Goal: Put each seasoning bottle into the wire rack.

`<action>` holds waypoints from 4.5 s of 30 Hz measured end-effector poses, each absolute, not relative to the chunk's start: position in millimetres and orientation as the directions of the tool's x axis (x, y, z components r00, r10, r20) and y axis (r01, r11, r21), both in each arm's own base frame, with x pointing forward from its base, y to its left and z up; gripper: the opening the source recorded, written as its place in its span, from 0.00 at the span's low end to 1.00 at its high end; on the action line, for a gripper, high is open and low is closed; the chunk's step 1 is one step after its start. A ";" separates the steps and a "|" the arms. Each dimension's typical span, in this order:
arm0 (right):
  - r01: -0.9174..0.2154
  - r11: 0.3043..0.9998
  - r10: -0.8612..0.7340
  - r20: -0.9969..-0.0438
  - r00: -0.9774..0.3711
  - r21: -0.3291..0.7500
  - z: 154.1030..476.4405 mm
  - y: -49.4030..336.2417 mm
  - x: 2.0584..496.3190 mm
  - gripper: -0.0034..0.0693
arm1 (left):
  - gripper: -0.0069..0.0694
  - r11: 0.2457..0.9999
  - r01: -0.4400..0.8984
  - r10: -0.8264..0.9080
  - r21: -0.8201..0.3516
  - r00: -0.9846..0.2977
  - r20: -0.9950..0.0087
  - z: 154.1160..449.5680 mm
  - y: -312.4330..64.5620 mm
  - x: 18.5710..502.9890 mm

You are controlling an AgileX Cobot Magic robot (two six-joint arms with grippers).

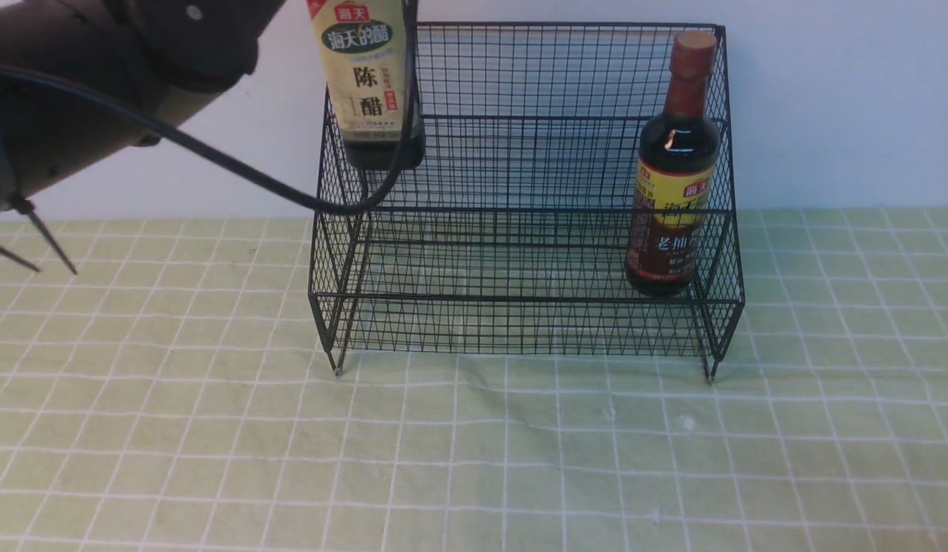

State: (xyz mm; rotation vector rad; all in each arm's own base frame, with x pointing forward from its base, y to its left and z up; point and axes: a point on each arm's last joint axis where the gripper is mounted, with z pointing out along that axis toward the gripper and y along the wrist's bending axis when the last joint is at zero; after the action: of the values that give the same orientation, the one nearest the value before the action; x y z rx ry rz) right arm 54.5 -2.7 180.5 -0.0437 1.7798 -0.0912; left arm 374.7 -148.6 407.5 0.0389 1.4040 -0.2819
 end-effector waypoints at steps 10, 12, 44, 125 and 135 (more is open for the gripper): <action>0.020 0.996 -0.080 -0.975 -0.209 -0.086 180.7 -2.7 54.5 0.03 | 0.49 0.968 0.201 -0.156 -0.153 0.001 -0.988 359.0 -161.3 402.1; 0.020 0.996 -0.080 -0.974 -0.210 -0.086 180.7 -2.7 54.5 0.03 | 0.49 0.966 0.195 -0.163 -0.170 -0.050 -0.985 345.4 -163.9 407.4; 0.020 0.996 -0.080 -0.974 -0.212 -0.086 180.6 -2.8 54.4 0.03 | 0.49 0.975 0.214 -0.019 -0.057 -0.178 -0.984 298.8 -172.9 419.6; 0.020 0.996 -0.079 -0.974 -0.213 -0.086 180.5 -2.8 54.4 0.03 | 0.08 0.821 0.565 0.119 0.081 -0.031 -0.992 521.8 -42.8 -7.8; 0.020 0.996 -0.079 -0.974 -0.213 -0.086 180.5 -2.8 54.4 0.03 | 0.08 0.881 0.430 0.205 0.197 0.029 -0.978 524.1 -30.5 -4.2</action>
State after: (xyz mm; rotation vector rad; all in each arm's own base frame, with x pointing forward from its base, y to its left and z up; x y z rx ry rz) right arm 54.4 -2.8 180.5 -0.0436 1.7834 -0.0913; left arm -4.2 -30.5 524.1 0.5156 1.5534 -0.1862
